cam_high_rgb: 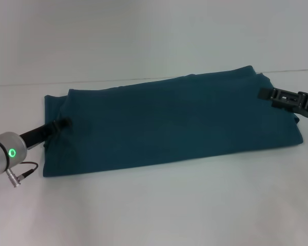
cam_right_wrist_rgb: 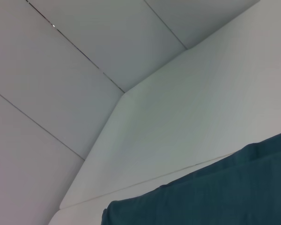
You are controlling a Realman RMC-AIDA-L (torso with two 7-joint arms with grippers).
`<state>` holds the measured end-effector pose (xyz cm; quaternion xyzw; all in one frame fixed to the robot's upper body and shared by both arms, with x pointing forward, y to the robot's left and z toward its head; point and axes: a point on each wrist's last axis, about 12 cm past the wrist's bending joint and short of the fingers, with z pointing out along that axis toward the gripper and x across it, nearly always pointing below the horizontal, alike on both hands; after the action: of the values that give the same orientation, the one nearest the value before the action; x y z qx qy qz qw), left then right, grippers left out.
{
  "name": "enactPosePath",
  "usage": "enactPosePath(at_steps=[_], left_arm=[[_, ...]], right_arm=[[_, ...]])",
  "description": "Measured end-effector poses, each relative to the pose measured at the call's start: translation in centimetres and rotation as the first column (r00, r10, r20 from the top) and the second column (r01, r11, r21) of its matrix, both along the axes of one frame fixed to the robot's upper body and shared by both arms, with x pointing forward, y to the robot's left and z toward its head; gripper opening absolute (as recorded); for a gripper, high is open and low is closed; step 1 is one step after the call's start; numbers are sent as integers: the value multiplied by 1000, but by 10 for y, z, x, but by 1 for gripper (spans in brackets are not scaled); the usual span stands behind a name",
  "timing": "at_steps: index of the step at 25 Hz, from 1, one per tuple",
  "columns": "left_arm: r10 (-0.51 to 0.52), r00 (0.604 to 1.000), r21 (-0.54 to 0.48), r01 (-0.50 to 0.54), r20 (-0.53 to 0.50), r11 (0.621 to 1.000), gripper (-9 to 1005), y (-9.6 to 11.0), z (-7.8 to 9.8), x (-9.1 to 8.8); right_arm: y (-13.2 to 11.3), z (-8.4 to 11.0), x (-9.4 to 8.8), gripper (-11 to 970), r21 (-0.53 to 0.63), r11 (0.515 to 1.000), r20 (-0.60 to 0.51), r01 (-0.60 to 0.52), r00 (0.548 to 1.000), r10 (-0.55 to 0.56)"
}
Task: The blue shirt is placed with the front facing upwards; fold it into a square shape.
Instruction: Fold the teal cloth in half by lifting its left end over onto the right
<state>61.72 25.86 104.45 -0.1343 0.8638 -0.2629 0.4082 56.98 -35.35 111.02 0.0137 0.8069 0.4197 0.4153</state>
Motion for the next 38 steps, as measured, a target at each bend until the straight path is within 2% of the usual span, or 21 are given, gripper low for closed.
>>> enactPosePath(at_steps=[8,11,17,23,26,30,35,38], left_arm=[[1,1000,4,-1,-8,1000,598,0,-2,-1],[-6,1000,-18,6,9,1000,598,4,3,-1],[-24,1000,-137,24,6,990,599,24,22,-3],[-153,985,-286,125,-78,950,600,51,43,-10],[-176,979,-286,140,-104,948,600,62,51,-9],[-175,972,-232,137,-156,963,601,59,50,-1],[-152,978,-193,122,-146,974,657,48,46,5],[-117,986,-190,93,-121,977,864,49,47,5]], right_arm=[[0,-1,-1,942,3,1000,-2,-4,1000,4],[1,0,-2,942,4,1000,-1,-9,1000,9],[-1,3,-2,942,5,1000,3,-20,1000,20],[-2,4,-2,942,0,1000,2,-29,1000,29],[-3,4,-3,942,-3,1000,3,-29,1000,29],[-4,3,-3,942,-5,1000,1,-26,1000,26],[-3,4,-2,941,-5,1000,4,-30,1000,30],[-2,5,-1,941,-5,999,6,-32,999,32]])
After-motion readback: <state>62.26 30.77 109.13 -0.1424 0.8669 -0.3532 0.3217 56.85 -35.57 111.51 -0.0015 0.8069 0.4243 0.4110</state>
